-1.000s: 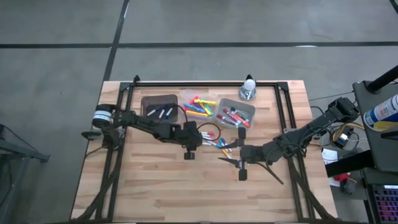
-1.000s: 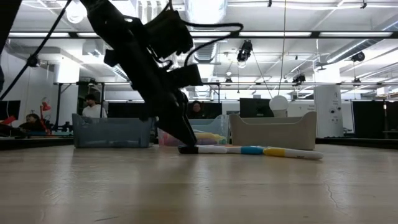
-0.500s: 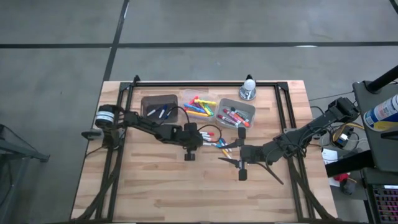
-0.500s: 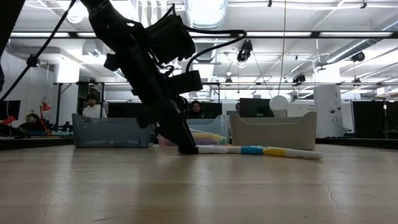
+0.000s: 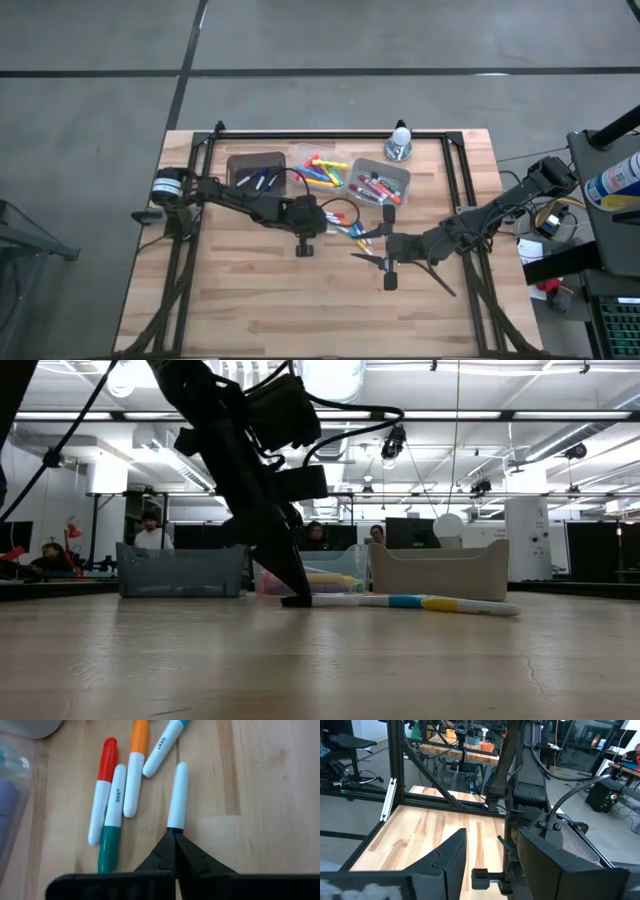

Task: Pick & Place Markers
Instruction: Put the black mini marker into the black bin

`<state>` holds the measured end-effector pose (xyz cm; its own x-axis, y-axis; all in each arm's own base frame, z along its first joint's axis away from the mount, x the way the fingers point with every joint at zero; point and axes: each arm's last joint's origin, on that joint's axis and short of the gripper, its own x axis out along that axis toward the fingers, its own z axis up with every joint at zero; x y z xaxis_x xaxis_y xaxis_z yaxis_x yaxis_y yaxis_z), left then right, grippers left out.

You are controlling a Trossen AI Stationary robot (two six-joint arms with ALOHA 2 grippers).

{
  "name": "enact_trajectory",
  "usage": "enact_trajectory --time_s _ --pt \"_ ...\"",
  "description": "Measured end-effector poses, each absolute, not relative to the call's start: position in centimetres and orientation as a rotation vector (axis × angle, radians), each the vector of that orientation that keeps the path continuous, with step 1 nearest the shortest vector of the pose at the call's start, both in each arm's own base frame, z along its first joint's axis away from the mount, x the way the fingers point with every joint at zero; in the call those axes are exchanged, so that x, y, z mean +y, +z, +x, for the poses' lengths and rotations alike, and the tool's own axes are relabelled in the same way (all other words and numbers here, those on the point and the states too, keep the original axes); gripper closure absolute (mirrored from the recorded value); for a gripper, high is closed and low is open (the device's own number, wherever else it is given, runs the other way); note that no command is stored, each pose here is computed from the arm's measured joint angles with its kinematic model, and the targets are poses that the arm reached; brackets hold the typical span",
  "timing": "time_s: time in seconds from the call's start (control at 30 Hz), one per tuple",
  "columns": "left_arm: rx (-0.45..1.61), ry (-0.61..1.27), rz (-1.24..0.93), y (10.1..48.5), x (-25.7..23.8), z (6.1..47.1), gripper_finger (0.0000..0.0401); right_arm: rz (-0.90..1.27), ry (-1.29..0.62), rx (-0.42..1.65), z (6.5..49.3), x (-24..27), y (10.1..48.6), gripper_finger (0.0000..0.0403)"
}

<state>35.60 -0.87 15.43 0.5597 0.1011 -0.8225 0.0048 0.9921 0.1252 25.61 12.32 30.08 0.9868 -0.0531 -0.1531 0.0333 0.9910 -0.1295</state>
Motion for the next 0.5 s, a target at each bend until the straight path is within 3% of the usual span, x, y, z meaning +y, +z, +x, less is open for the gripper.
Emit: enact_trajectory --time_s 0.33,0.5 --pt "0.987 0.022 0.052 15.69 -1.05 35.55 0.0396 -0.124 -0.044 0.157 25.60 12.32 30.07 0.0236" --pt "0.951 -0.001 0.039 16.22 -1.12 35.67 0.0366 -0.124 -0.043 0.157 25.60 12.33 30.07 0.0236"
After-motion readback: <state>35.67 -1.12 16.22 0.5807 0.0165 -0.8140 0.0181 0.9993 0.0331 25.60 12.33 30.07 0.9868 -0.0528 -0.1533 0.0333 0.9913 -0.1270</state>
